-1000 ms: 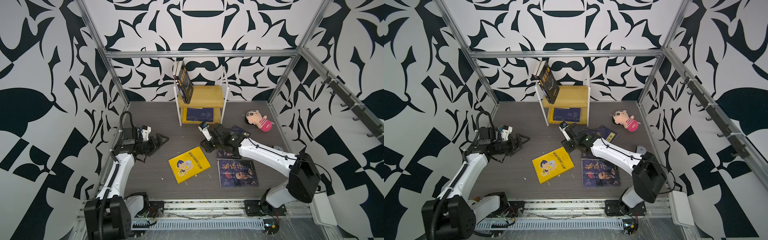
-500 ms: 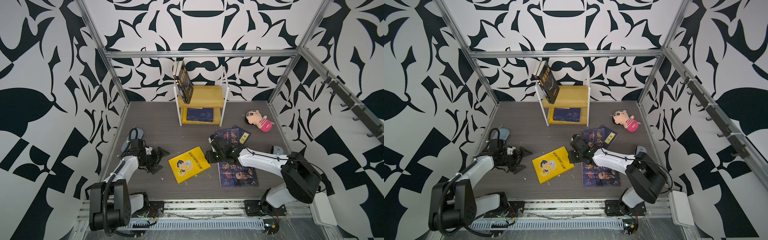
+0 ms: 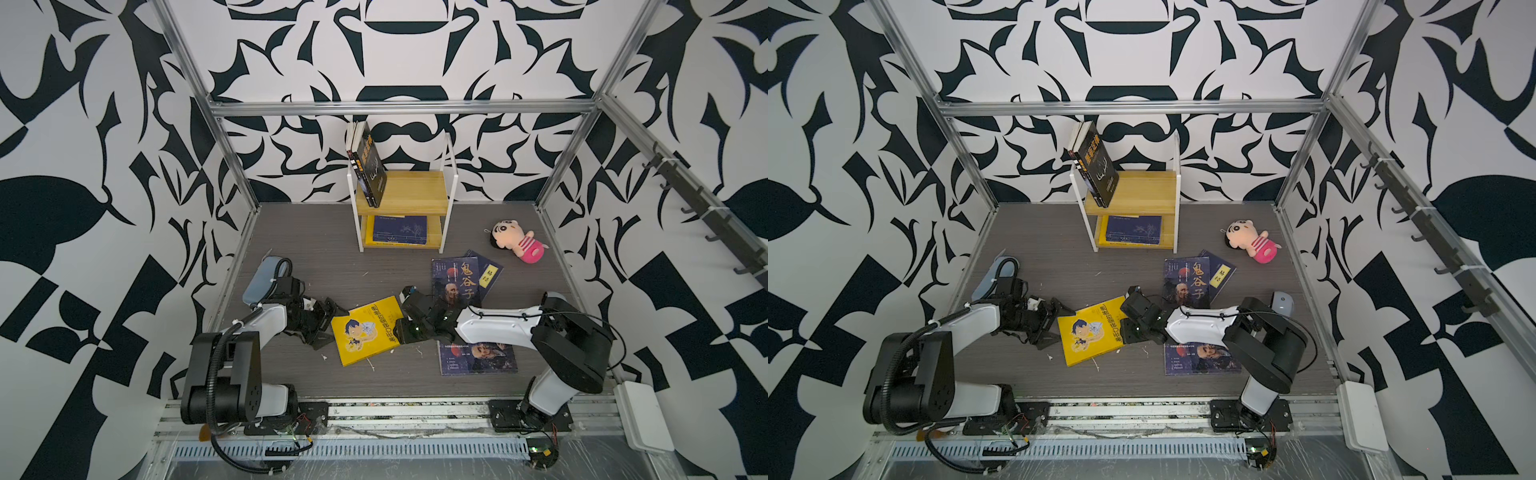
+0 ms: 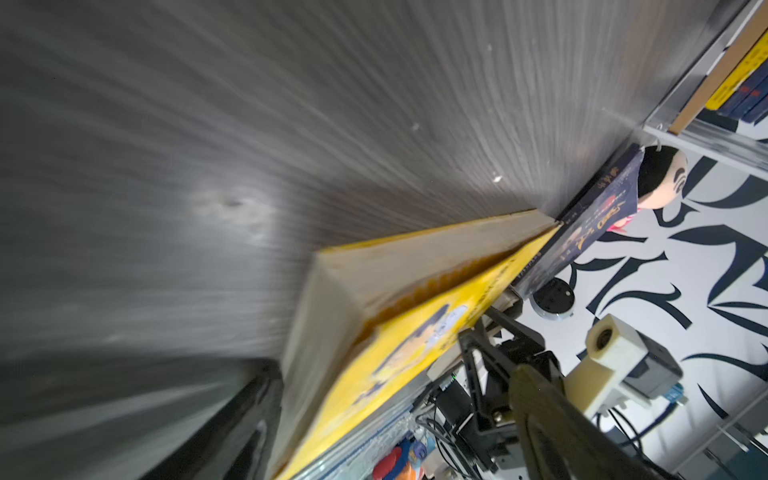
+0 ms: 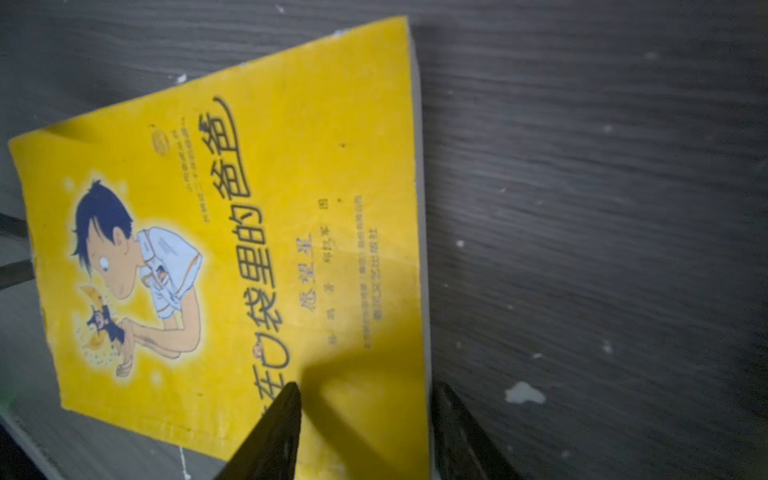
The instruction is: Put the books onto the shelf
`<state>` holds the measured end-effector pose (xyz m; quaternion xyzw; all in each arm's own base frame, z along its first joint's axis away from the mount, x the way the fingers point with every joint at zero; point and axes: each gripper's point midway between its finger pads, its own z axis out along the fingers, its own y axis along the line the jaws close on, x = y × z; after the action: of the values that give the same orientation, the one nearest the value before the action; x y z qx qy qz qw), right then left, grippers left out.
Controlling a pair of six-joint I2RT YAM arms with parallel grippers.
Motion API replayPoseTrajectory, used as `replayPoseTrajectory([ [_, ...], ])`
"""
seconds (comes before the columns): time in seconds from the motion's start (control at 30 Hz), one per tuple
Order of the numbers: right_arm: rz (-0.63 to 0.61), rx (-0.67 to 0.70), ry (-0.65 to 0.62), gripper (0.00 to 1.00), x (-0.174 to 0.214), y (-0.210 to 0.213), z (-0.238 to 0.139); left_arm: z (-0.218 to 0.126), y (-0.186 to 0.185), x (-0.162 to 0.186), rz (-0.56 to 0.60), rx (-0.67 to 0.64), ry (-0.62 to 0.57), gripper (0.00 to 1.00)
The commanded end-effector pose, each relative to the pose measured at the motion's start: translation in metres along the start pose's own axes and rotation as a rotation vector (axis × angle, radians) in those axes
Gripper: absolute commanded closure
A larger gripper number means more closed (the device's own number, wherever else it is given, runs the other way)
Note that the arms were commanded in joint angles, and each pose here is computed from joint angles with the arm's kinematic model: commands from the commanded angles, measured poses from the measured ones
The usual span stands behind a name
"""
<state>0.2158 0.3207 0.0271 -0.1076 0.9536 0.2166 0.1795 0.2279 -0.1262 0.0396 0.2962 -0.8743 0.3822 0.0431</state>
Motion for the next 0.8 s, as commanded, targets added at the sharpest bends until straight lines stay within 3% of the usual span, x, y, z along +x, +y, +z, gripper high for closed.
replayPoseTrajectory([
  [0.0,0.037,-0.022,0.039,0.46,0.019,0.010,0.007,0.012,0.010,-0.002,0.008,-0.061,0.004,0.13],
  [0.3,0.020,-0.017,0.006,0.49,0.014,0.014,0.008,0.001,-0.029,0.003,0.157,0.014,-0.011,0.37],
  [0.63,-0.036,-0.043,-0.005,0.49,0.004,0.028,0.007,-0.008,-0.060,0.016,0.222,0.117,0.017,0.59],
  [0.77,-0.051,-0.018,-0.008,0.49,0.001,0.025,0.003,-0.014,-0.065,0.018,0.241,0.121,0.008,0.75],
])
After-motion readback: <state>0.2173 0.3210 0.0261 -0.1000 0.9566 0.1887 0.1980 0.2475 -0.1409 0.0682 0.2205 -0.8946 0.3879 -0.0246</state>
